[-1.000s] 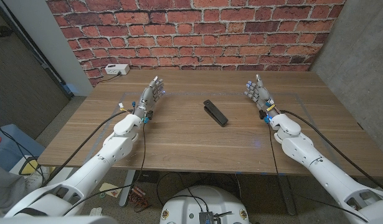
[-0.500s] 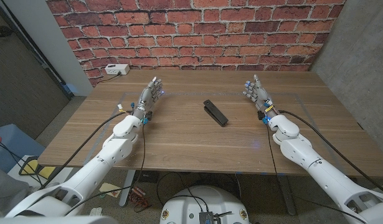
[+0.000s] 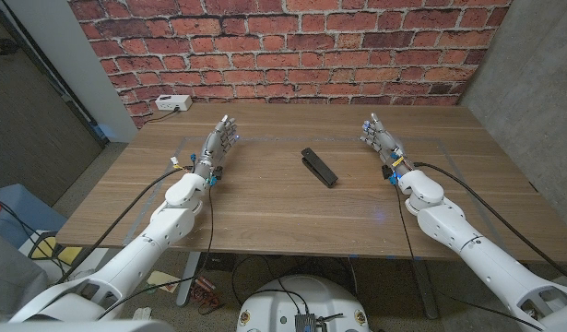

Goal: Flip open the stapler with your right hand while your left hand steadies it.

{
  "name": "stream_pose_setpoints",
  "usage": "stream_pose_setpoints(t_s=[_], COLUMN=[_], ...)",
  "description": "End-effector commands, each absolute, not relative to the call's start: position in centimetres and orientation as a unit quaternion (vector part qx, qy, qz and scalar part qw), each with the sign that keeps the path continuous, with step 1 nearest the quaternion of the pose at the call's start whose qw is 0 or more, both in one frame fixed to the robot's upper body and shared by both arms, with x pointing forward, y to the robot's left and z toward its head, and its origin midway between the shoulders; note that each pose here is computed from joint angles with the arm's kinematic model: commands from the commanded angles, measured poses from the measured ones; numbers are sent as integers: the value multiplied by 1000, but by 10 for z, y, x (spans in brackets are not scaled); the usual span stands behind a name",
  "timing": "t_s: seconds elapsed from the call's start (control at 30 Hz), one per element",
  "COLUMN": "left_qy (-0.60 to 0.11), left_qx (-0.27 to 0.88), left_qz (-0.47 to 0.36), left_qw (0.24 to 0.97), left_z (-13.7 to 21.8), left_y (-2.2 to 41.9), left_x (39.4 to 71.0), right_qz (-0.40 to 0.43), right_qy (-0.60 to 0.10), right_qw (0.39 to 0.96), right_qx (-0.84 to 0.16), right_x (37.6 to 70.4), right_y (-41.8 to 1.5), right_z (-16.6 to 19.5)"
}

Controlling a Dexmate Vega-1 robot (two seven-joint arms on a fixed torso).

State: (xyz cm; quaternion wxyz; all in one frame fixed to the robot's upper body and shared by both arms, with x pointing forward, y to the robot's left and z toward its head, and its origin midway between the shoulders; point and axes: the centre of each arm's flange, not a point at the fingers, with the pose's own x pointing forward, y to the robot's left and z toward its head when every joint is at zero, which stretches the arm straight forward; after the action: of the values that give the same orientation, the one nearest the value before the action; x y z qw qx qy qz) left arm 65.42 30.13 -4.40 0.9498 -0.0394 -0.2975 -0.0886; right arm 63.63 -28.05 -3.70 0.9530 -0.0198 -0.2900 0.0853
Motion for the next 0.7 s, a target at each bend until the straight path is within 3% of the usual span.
stream_pose_setpoints(t_s=[0.03,0.7], left_qy=[-302,-312], left_qx=[-41,-43], left_qz=[-86,-92], left_qw=[949,945], left_z=[-49,-49], left_y=[309,304], left_x=[653,658], right_qz=[75,36], right_qy=[-283,-278], right_qw=[954,952], right_qx=[-62,-122], right_x=[636,620], right_y=[-269,-264], right_z=[-33,-34])
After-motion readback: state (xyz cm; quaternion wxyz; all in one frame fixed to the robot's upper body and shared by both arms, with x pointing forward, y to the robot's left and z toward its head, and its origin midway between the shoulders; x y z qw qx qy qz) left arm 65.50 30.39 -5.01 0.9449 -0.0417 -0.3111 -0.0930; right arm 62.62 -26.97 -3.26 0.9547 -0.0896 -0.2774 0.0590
